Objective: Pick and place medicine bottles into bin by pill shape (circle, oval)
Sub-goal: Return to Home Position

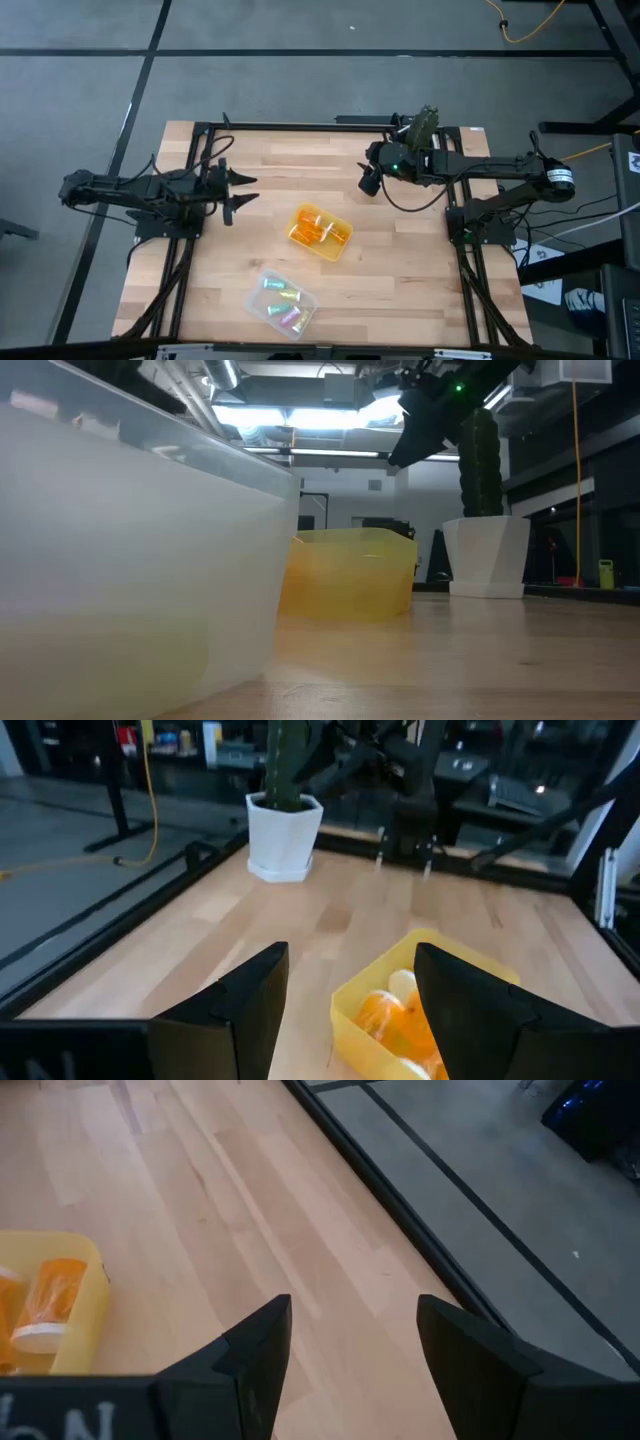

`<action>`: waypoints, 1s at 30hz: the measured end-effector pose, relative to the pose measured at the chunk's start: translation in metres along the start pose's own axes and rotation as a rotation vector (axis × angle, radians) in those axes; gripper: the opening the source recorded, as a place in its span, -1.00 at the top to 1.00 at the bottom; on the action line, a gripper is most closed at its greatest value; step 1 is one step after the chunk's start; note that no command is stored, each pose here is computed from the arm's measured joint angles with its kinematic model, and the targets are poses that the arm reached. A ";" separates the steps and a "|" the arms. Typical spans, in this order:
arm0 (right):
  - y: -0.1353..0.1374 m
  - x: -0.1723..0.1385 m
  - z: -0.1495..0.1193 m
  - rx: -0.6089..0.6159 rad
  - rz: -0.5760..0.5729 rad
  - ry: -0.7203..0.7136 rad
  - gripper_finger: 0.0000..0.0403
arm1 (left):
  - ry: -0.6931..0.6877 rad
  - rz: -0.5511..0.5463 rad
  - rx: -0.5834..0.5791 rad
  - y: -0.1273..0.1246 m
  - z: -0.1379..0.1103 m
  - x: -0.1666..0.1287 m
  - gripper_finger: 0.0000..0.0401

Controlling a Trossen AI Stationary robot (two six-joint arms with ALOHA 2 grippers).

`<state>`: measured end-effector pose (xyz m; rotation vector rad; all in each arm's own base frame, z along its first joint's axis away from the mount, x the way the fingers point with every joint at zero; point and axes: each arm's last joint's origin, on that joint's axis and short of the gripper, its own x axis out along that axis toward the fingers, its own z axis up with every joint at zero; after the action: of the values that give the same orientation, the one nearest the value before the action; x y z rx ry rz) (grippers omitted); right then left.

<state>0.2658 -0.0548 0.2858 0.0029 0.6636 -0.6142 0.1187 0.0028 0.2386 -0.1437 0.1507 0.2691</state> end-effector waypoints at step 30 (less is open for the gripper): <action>-0.007 0.003 0.011 0.050 -0.012 -0.097 -0.08 | -0.226 -0.118 -0.085 0.011 -0.065 -0.005 -0.06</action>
<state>0.2704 -0.0640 0.2946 0.0153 0.5552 -0.6382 0.1025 0.0016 0.1743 -0.2047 -0.0932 0.1727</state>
